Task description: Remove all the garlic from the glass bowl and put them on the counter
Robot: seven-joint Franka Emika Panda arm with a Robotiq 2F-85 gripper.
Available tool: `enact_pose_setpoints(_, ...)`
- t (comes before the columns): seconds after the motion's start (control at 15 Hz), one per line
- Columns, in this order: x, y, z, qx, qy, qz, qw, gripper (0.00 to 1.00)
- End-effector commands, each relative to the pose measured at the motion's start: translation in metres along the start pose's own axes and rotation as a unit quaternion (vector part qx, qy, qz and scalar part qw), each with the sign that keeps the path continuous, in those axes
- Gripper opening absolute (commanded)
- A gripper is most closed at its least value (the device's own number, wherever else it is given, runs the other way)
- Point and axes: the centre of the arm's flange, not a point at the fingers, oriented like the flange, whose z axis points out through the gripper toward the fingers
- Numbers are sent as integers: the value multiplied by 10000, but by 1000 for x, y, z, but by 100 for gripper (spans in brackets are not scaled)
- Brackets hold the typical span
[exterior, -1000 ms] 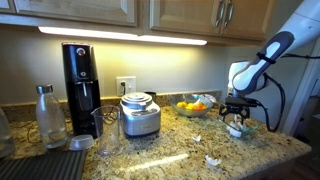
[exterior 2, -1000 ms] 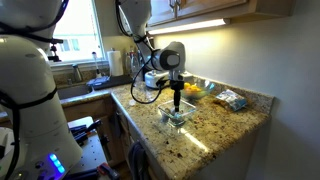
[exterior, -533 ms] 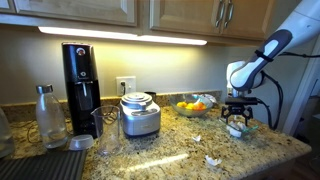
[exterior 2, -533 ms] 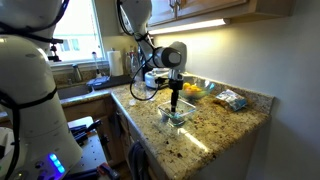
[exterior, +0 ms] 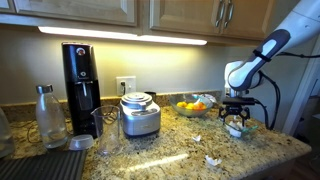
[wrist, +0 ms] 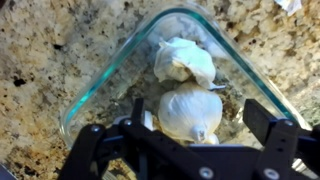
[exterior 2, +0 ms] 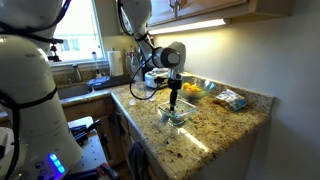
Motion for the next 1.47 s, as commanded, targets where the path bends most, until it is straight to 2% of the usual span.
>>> enact_pose_setpoints(0.0,0,3,7,-7,-19,119,9999,100)
enact_pose_setpoints(0.47,7,4,21,231,129,231,9994,100)
enact_pose_setpoints(0.53,7,5,21,236,135,241,9993,95)
enact_pose_setpoints(0.67,8,5,20,216,142,272,9993,71)
enact_pose_setpoints(0.8,9,5,17,216,142,284,9993,64)
enact_pose_setpoints(1.0,12,8,17,176,154,289,9993,42)
enact_pose_setpoints(1.07,13,9,17,172,141,308,9993,40)
enact_pose_setpoints(1.4,17,14,14,155,120,350,9992,40)
